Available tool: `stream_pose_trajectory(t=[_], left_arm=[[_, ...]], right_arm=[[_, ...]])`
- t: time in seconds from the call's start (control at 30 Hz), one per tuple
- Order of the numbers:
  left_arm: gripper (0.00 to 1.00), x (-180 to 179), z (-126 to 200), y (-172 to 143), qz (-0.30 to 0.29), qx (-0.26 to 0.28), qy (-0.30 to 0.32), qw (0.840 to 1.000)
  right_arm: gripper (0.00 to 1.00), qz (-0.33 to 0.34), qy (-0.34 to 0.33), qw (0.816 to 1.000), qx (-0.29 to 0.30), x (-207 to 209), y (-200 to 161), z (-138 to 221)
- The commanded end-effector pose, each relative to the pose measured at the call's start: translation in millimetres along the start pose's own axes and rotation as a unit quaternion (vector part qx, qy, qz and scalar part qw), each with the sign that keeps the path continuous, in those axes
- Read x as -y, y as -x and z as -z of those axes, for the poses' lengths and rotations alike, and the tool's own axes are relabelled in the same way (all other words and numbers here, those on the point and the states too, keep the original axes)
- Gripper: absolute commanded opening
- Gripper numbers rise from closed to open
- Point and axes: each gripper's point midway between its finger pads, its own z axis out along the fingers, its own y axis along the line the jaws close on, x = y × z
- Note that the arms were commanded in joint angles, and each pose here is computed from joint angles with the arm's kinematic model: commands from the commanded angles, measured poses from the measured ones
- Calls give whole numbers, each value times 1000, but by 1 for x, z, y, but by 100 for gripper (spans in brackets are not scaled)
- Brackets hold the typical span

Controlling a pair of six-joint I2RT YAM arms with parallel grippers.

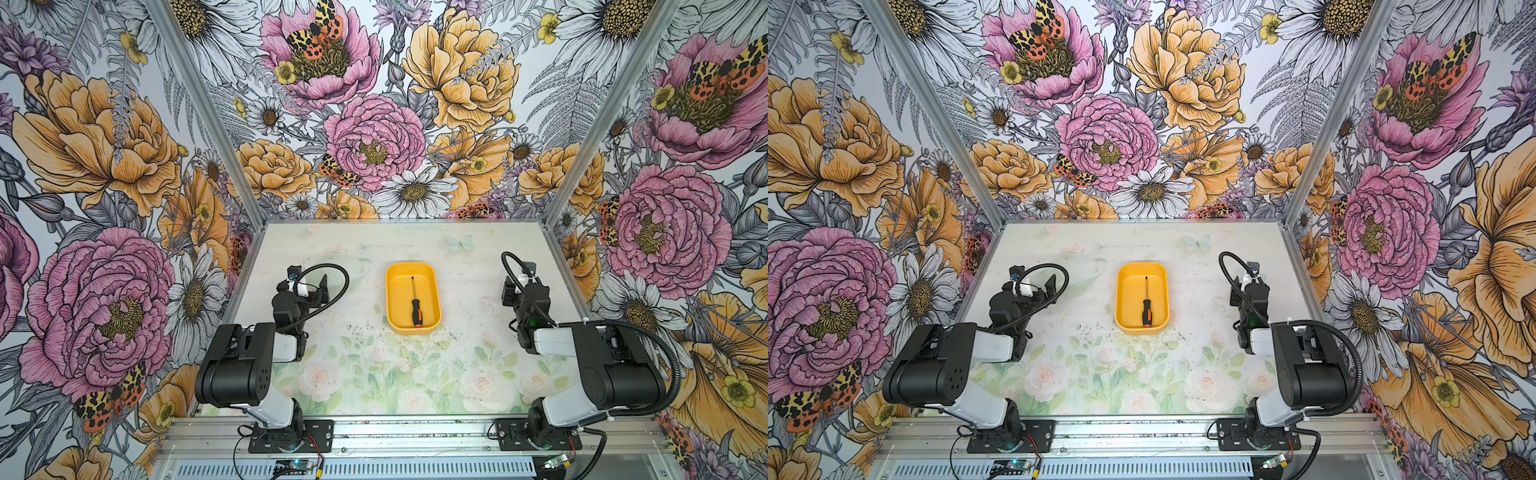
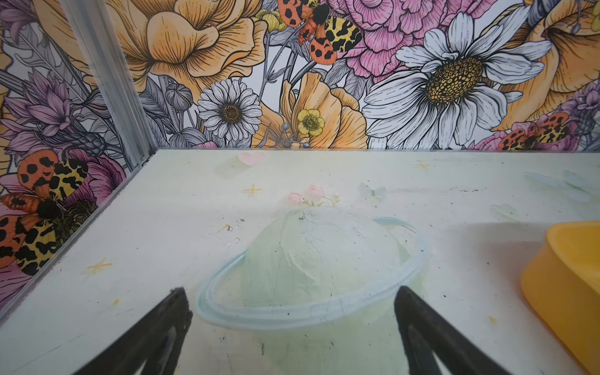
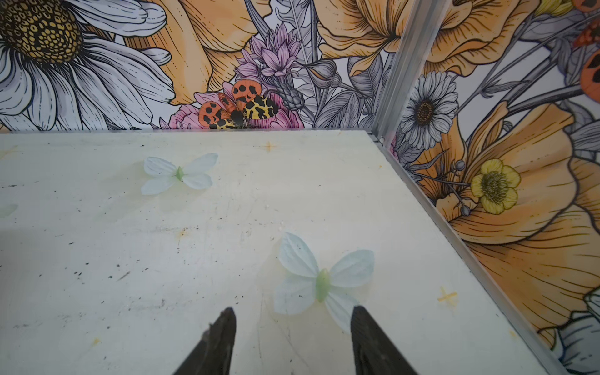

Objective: Put the screwdriver in the bin
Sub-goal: Reset both arms

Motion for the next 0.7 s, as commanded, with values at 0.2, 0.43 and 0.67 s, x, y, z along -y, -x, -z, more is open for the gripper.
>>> stream_pose_trajectory(t=[0.2, 0.43, 0.67], left_arm=[[99, 3, -3, 5, 6, -4, -40, 999], [99, 1, -3, 5, 10, -4, -35, 999], [99, 0, -4, 5, 12, -5, -34, 999]], right_arm=[[99, -11, 8, 1000, 19, -2, 7, 0], [100, -11, 8, 1000, 20, -2, 7, 1], [99, -11, 9, 1000, 17, -2, 6, 0]])
